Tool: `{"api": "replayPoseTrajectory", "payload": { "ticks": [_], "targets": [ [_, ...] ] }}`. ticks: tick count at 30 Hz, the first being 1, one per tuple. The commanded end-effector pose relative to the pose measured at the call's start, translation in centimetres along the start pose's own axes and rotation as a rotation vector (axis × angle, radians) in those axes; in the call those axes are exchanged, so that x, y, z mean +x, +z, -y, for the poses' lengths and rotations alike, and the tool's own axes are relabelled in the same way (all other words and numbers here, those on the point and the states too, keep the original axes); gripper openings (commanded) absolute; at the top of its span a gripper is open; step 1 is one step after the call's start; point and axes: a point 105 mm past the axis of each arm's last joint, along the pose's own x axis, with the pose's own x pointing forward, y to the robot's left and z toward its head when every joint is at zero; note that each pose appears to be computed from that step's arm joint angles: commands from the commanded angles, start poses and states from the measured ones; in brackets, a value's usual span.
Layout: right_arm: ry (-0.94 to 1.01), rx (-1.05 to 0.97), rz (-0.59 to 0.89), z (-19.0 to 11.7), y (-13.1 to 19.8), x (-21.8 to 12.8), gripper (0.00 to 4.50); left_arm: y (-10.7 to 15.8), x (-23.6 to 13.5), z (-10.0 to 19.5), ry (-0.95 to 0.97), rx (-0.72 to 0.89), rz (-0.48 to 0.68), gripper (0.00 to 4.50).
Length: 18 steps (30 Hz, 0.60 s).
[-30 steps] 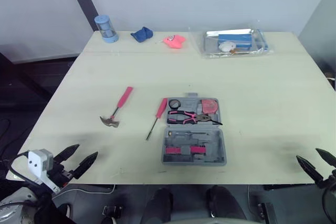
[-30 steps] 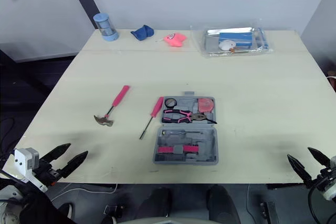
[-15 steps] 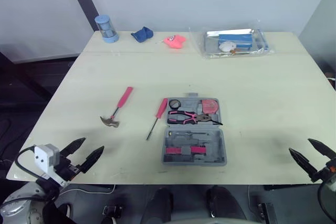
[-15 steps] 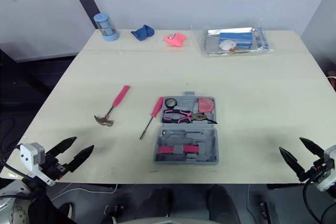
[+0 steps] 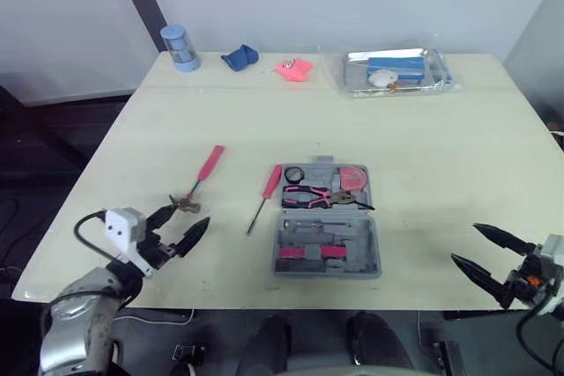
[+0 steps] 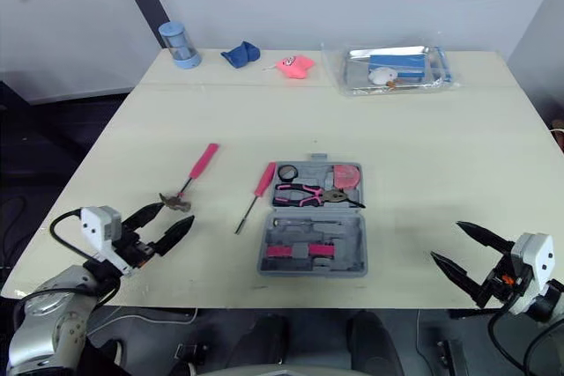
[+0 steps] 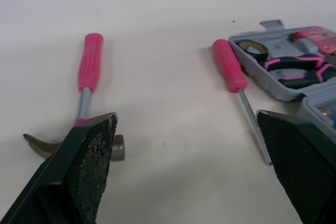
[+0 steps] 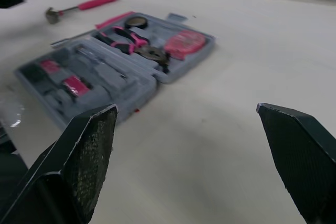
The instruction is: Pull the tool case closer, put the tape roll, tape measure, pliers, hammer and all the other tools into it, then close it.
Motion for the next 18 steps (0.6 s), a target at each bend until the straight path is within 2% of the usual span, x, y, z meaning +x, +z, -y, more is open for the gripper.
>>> {"api": "replayPoseTrajectory", "payload": {
  "ticks": [1, 8, 18],
  "targets": [
    [0.059, -0.07, 0.037, -0.5, 1.5, 0.1, 4.46, 1.6, 1.4, 0.7, 0.007, 0.047, -0.001, 4.5],
    [0.121, -0.107, 0.033, -0.7, 1.8, 0.2, 4.46, 2.0, 3.4, 1.8, 0.015, 0.057, -0.028, 4.5],
    [0.169, -0.145, 0.053, -1.0, 2.5, 0.9, 4.46, 1.6, 3.8, 2.2, 0.017, 0.012, -0.013, 4.5]
  ]
}}
